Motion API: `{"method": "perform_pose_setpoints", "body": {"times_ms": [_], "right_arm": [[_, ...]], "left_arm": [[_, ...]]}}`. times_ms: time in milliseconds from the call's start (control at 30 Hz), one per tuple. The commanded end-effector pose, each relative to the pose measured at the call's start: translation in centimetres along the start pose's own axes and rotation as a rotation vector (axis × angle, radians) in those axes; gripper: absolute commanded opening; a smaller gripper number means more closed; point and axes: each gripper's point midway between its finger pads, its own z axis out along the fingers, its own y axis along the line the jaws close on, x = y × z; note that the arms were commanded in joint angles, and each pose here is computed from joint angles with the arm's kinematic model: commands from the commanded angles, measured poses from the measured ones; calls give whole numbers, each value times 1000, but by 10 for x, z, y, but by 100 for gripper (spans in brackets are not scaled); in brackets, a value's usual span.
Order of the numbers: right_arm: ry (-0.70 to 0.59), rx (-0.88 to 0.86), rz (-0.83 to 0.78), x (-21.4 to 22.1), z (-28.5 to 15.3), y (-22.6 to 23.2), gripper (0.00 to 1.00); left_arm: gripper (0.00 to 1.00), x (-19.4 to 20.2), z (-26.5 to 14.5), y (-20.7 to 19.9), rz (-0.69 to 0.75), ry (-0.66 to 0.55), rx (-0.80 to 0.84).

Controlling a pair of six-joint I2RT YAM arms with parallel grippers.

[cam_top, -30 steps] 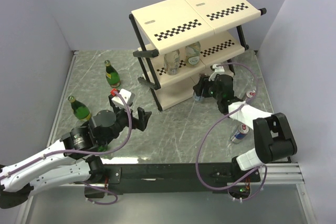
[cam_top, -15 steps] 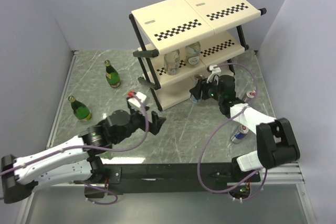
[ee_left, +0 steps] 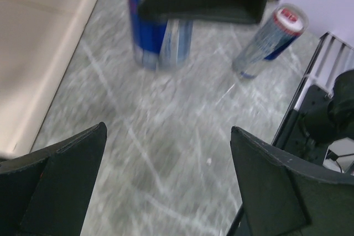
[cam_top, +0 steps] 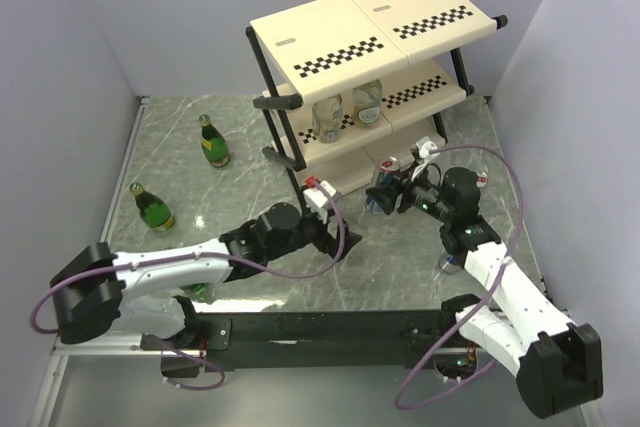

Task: Place and organize the beverage onto the shelf
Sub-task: Adjust the drink.

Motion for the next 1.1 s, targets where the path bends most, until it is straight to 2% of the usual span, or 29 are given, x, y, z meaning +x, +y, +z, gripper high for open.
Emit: {"method": "perform_pose_setpoints", "body": {"times_ms": [0, 267, 500, 633, 867, 967, 1067], "right_arm": [[-49, -97, -2, -20, -9, 29, 0], [-51, -156, 49, -29, -14, 52, 0], [-53, -197, 86, -37, -20, 65, 0], [-52, -213, 104, -39, -22, 69, 0], [-44, -207, 91, -41, -23, 69, 0], [-41, -206, 75, -39, -23, 69, 0], [-27, -209, 70, -35, -24, 69, 0]], "left_arm": [[100, -54, 16, -32, 32, -147, 101], [99, -49, 48, -42, 78, -120, 77], [99, -42, 56, -16, 106, -103, -72], [93, -39, 56, -12, 128, -102, -91], [62, -34, 62, -11, 154, -49, -100], [43, -31, 60, -8, 172, -42, -108], [32, -29, 56, -3, 189, -37, -126]]}}
